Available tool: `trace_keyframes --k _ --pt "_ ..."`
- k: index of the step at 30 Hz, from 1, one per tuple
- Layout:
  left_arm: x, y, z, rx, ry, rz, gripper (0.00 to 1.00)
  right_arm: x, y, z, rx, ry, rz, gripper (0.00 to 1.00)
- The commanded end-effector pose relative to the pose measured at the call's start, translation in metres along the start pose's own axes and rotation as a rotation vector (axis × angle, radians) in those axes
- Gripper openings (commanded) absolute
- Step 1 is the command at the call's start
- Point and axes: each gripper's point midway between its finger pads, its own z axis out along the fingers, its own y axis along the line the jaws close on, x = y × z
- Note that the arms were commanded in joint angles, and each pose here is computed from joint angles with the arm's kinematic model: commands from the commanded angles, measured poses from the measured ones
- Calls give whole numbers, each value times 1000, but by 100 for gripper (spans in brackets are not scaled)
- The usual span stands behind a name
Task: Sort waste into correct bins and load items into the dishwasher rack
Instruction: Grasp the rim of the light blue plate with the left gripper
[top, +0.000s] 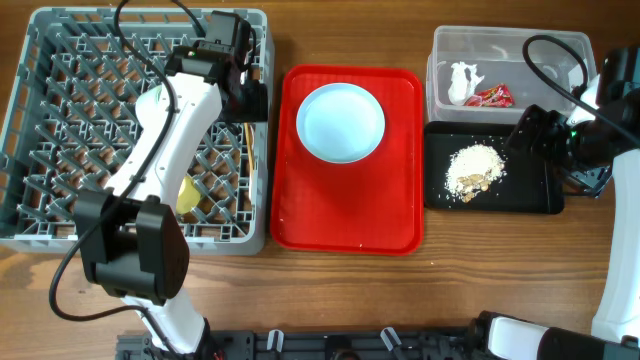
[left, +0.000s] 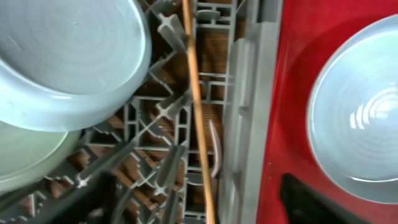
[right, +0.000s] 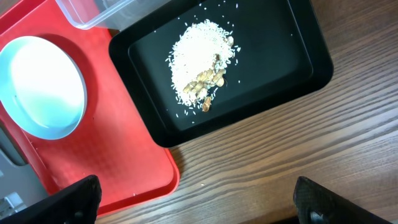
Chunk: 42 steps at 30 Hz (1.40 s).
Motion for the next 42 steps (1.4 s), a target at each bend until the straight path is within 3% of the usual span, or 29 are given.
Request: trace_keyframes --k 1,8,13,26,29,31,33,38,42 --pt "-7 -54 -29 199 -68 52 96 1 2 -5 -18 -9 -9 100" --pt "-2 -148 -38 306 -186 300 100 1 2 -5 -18 -10 -9 100" --pt "16 -200 -13 266 -208 456 98 1 2 -5 -18 -9 -9 100" --pt "87 -252 79 166 -71 647 82 1 2 -5 -18 -10 -9 100" --pt "87 -243 89 85 -80 659 75 1 2 -5 -18 -9 -9 100" --pt "86 -235 92 33 -80 664 65 1 2 -5 -18 -10 -9 100" --pt "90 -232 94 24 -60 669 54 1 2 -5 -18 -10 -9 100" --pt "103 -227 106 2 -10 686 41 1 2 -5 -18 -9 -9 100" --pt "107 -229 108 -2 -6 699 24 1 2 -5 -18 -9 -9 100"
